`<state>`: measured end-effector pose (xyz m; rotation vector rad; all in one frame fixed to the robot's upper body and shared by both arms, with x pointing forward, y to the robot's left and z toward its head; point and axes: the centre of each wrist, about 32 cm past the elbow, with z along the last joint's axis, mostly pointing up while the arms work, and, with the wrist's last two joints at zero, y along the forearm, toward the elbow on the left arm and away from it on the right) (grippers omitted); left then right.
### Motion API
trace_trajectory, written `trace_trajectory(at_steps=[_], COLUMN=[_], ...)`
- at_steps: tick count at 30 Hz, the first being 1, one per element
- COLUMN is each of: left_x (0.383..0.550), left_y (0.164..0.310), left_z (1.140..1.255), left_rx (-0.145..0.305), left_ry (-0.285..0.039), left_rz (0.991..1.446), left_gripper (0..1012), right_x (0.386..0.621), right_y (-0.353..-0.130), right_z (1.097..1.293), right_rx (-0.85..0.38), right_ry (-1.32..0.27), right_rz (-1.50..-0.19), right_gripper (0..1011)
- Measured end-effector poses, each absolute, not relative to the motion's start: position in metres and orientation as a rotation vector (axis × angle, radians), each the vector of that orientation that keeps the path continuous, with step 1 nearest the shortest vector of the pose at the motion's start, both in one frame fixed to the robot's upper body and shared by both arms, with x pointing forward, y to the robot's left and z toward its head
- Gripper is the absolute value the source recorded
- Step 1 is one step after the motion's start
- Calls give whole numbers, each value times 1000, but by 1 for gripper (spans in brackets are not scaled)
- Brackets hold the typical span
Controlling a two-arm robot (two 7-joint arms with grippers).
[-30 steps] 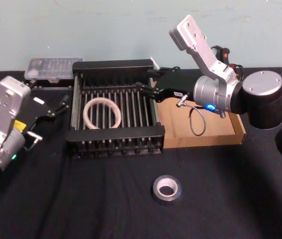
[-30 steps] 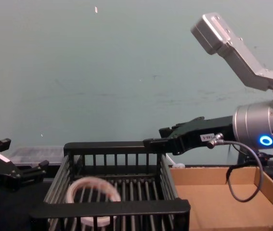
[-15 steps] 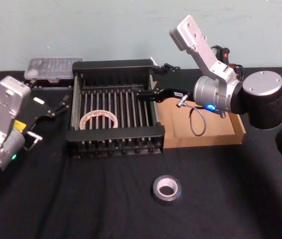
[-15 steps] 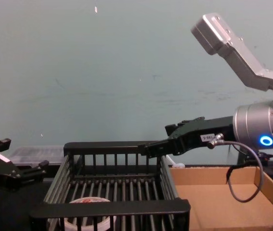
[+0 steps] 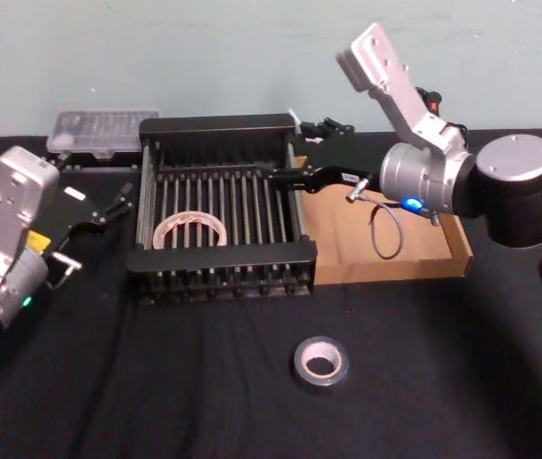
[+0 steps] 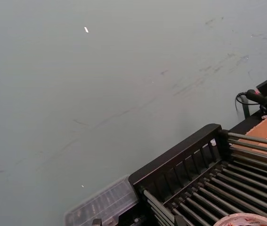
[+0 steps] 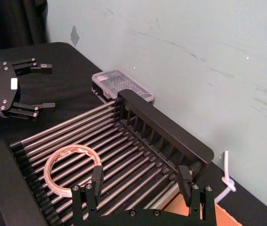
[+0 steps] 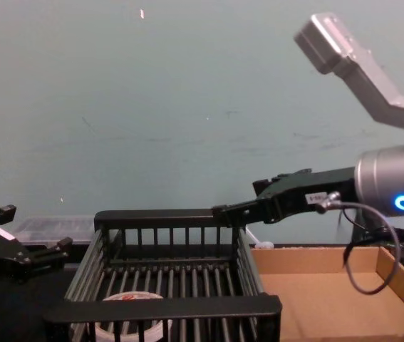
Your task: Pick up the white tape and place it into the black box , Pick up the silver tape and place it into the brown box.
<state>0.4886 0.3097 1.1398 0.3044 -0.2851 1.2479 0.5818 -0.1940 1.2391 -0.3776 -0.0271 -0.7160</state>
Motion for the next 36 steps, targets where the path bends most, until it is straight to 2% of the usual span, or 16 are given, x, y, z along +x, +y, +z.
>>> trace_trajectory(at_steps=[6,12,23,28,36], left_x=[489,489,489,489,489], left_y=[310,310,310,310,310], left_z=[1140,1140,1140,1140,1140], left_rx=[304,304,304,305,305], left_ry=[-285,-285,-285,-285,-285], left_rz=[1248,1248,1248,1248,1248], left_gripper=[1001,1001,1001,1001,1002], right_x=[573,554,516,500,487], right_y=[-207,-232,-268,-277,-277], right_z=[1244,1248,1241,1235,1224], right_rx=[-364,-351,-389,-428,-480], right_ry=[-9,12,60,84,129], right_rz=[-727,-731,-717,-677,-621], right_gripper=[1002,1002,1002,1002,1002])
